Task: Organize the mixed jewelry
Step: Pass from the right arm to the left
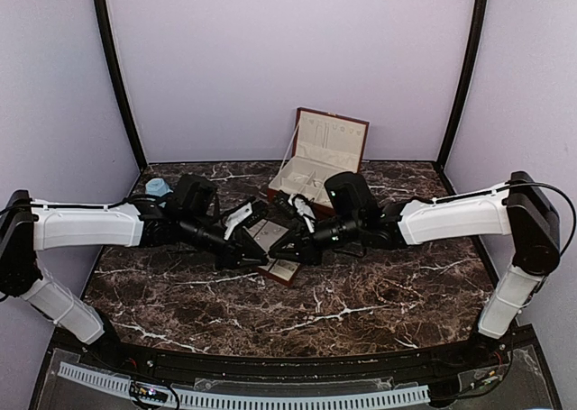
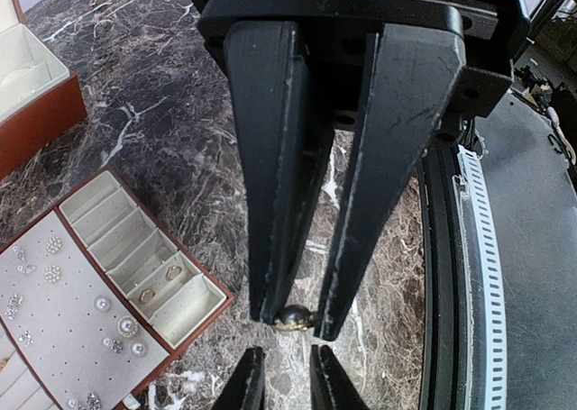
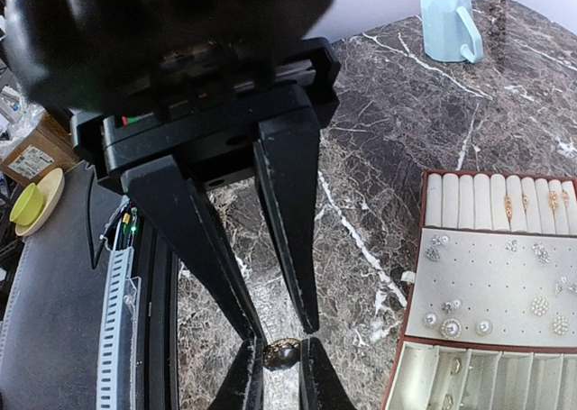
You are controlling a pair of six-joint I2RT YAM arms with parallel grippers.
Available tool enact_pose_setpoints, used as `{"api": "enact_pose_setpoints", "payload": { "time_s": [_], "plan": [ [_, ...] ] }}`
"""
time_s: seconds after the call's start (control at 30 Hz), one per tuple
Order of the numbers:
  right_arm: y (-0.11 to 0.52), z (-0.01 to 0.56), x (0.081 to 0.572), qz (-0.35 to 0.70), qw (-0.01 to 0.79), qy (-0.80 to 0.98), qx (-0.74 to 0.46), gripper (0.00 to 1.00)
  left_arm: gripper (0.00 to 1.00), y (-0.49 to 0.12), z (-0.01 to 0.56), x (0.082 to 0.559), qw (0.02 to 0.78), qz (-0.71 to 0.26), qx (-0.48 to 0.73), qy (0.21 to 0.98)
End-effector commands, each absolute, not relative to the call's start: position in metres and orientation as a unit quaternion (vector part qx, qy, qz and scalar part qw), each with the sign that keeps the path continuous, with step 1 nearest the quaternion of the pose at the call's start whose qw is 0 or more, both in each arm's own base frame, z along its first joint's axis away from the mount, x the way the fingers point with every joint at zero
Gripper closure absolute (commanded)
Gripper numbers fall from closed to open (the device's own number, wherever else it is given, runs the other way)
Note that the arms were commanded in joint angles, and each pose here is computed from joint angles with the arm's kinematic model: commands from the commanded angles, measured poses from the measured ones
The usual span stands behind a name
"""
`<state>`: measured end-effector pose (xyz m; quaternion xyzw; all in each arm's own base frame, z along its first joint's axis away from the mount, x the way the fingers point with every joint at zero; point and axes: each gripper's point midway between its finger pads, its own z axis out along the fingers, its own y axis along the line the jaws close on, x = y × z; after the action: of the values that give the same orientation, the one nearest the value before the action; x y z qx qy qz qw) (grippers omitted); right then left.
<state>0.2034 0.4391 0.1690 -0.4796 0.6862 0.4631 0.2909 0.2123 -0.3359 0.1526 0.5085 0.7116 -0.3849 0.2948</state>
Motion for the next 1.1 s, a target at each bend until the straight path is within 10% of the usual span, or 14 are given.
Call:
{"api": "enact_pose_setpoints", "payload": {
  "time_s": [0.0, 0.6, 1.07],
  "plan": [
    [0.445, 0.183, 0.203, 0.474, 0.298, 0.669, -0.489, 0.88, 0.80, -0.340, 0.155, 0.208, 0.295, -0.393, 0.515, 0.702],
    [0.448, 0.179, 0.202, 0.469, 0.293, 0.671, -0.494, 0.88, 1.00, -0.348, 0.162, 0.197, 0.283, -0.428, 0.514, 0.687],
    [0.432, 0.233, 0.213, 0.584, 0.319, 0.642, -0.381, 0.42, 1.00, -0.345, 0.187, 0.203, 0.346, -0.435, 0.481, 0.678]
  ]
}}
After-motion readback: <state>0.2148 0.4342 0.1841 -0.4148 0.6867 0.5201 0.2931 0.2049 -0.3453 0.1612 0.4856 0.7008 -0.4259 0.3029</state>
